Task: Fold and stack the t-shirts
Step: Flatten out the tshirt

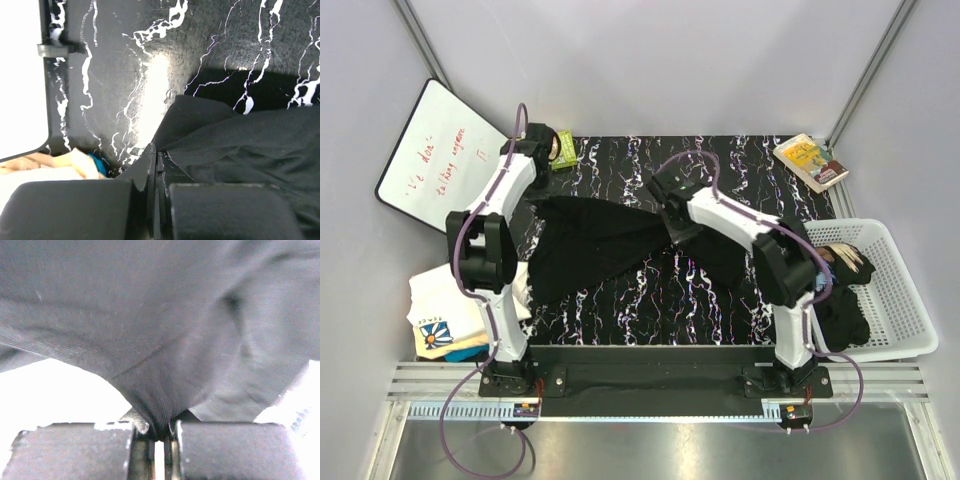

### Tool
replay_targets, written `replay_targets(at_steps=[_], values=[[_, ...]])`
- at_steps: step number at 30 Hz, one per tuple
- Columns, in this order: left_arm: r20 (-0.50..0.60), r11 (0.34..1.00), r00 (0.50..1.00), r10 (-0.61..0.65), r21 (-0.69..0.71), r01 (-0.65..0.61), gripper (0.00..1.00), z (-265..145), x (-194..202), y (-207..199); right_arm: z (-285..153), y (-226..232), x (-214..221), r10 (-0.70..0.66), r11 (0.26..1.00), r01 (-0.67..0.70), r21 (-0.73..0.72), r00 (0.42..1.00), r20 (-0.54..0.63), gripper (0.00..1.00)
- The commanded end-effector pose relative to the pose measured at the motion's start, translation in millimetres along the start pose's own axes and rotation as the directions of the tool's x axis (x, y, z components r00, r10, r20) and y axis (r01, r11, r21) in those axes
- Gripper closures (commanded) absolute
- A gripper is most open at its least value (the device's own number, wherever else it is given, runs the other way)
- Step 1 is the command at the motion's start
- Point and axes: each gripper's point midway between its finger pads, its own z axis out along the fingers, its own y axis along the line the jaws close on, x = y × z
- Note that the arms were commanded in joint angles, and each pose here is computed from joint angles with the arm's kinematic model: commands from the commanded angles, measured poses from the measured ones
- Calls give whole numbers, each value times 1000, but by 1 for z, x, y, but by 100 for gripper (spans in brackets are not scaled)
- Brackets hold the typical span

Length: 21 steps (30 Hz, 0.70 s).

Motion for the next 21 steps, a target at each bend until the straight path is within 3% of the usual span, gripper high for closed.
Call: replay_targets(at_steps=[1, 7, 11, 15, 21], values=[[161, 998, 985, -62, -5, 64, 100, -53, -27, 20, -103, -47, -44, 66, 990, -100, 101, 954, 293, 100], [300, 990, 945, -130, -15, 141, 100, -105, -42, 43, -195, -95, -74, 79, 961, -203, 190, 853, 516, 100], [395, 980, 898, -194, 37, 195, 100, -142, -41, 52, -238, -112, -75, 76, 955, -230, 188, 800, 595, 100], [507, 959, 815, -282, 138, 246, 100, -194, -27, 64, -285, -124, -56, 96, 965, -234, 120, 736, 670, 100], [578, 943, 748, -325, 256, 212, 100, -245, 14, 71, -347, -125, -24, 136, 985, -170, -33, 645, 752, 100]])
